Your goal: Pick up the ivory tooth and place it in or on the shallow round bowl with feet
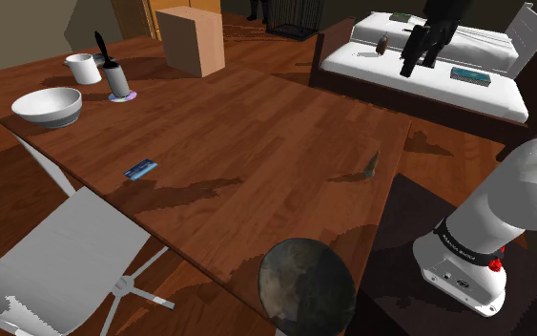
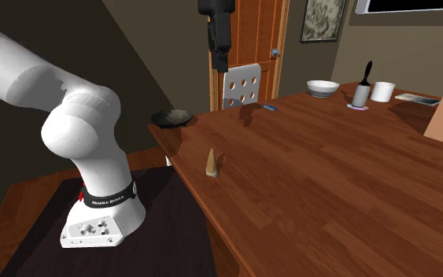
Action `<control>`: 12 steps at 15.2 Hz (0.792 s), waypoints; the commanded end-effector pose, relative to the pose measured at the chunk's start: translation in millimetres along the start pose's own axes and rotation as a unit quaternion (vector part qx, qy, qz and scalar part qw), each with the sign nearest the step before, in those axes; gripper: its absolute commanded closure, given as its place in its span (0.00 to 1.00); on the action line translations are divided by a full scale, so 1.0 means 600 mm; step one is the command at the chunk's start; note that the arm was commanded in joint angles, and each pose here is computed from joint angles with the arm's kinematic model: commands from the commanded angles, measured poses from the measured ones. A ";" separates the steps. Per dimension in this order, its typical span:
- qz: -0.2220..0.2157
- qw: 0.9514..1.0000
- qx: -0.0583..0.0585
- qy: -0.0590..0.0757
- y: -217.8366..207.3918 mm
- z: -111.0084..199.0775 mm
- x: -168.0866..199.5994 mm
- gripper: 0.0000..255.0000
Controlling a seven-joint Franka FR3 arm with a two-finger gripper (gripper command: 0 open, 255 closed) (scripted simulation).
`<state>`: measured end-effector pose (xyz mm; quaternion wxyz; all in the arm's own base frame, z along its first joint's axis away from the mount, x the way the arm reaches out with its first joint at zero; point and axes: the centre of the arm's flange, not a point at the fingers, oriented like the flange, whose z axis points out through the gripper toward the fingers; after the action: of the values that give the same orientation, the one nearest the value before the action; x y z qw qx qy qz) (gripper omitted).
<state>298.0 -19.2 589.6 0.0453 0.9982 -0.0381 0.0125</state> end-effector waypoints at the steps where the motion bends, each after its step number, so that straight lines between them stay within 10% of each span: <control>1: 0.000 1.000 0.000 0.000 0.000 0.000 0.000 0.00; 3: -0.064 0.997 0.039 0.036 0.025 0.042 -0.033 0.00; 6: -0.159 0.979 0.096 0.088 0.062 0.113 -0.071 0.00; 9: -0.252 0.946 0.151 0.140 0.097 0.191 -0.094 0.00; 12: -0.341 0.898 0.205 0.189 0.125 0.275 -0.102 0.00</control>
<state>238.7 -99.3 447.4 -0.1351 0.9350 0.2785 0.1731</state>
